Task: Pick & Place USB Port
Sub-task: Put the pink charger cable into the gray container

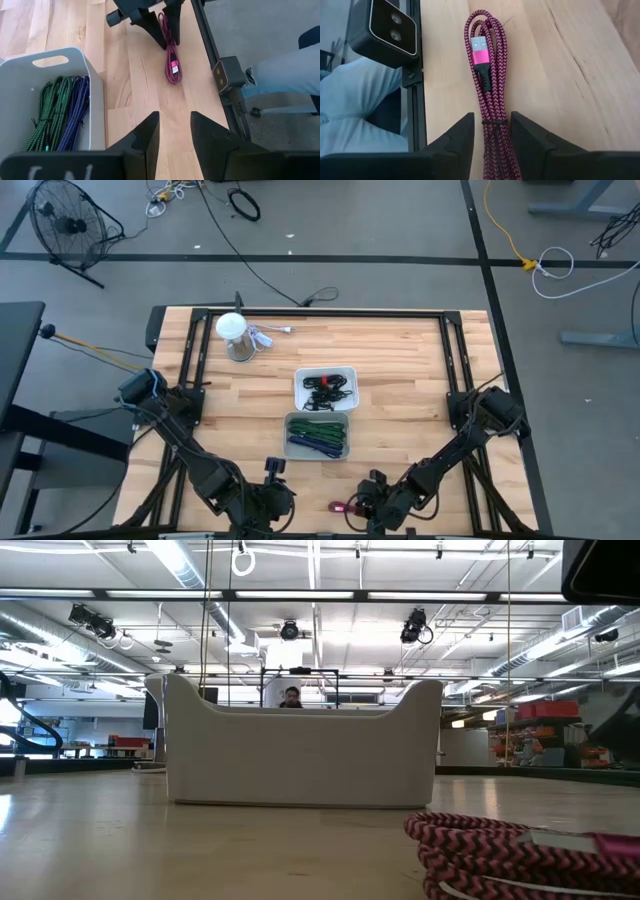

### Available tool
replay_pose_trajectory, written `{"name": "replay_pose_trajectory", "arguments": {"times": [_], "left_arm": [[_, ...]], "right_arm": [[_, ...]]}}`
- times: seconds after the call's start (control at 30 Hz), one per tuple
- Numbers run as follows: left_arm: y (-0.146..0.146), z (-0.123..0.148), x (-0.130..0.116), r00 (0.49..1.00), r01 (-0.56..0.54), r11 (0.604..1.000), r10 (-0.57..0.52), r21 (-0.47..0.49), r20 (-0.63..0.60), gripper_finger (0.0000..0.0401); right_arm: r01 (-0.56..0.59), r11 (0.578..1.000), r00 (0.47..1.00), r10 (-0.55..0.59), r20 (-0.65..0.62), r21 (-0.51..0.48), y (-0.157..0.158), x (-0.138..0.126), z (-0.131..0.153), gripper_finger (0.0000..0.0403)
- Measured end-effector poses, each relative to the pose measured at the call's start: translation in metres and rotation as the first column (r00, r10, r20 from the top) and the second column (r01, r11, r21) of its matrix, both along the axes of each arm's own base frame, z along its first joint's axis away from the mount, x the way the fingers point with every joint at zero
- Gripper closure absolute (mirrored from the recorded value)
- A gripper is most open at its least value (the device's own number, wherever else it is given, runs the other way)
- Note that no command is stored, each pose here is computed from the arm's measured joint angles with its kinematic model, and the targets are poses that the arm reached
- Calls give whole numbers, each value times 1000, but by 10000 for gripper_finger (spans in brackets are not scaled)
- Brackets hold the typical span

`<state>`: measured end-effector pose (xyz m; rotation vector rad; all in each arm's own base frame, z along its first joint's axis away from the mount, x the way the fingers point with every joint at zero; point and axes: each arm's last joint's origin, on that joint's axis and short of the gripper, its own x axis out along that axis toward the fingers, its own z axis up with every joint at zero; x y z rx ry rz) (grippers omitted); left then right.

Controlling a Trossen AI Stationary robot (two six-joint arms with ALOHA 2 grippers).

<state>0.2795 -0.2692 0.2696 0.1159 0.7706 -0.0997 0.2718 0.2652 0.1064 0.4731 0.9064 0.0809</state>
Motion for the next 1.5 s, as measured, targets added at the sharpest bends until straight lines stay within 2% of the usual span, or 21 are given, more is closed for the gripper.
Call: {"name": "replay_pose_trajectory", "arguments": {"times": [0.13, 0.3, 0.57, 0.87, 0.97, 1.1, 1.3, 1.5], "left_arm": [[0, 0, 0, 1000, 0, 1000, 0, 0, 0, 286], [0, 0, 0, 1000, 0, 1000, 0, 0, 0, 286], [0, 0, 0, 1000, 0, 1000, 0, 0, 0, 286], [0, 0, 0, 1000, 0, 1000, 0, 0, 0, 286], [0, 0, 0, 1000, 0, 1000, 0, 0, 0, 286], [0, 0, 0, 1000, 1, 1000, -1, 1, 0, 286], [1, 0, 1, 1000, 12, 1000, -12, 15, 0, 286], [6, 0, 5, 999, 23, 996, -26, 91, 23, 286]], "right_arm": [[-6, 1000, 1000, 6, -4, -6, 0, -1, -1, 302], [-40, 999, 999, 40, -11, 8, 2, -1, -1, 386], [-99, 994, 995, 98, 26, 39, 5, 1, 4, 395], [-115, 993, 988, 111, 108, 27, -2, 4, 33, 399], [-108, 994, 986, 109, 126, -10, -11, 5, 46, 399], [-91, 995, 982, 97, 163, -47, -28, 10, 68, 401], [-6, 995, 973, 29, 230, -102, -70, 25, 101, 401], [41, 989, 958, 2, 287, -145, -115, 51, 109, 401]]}}
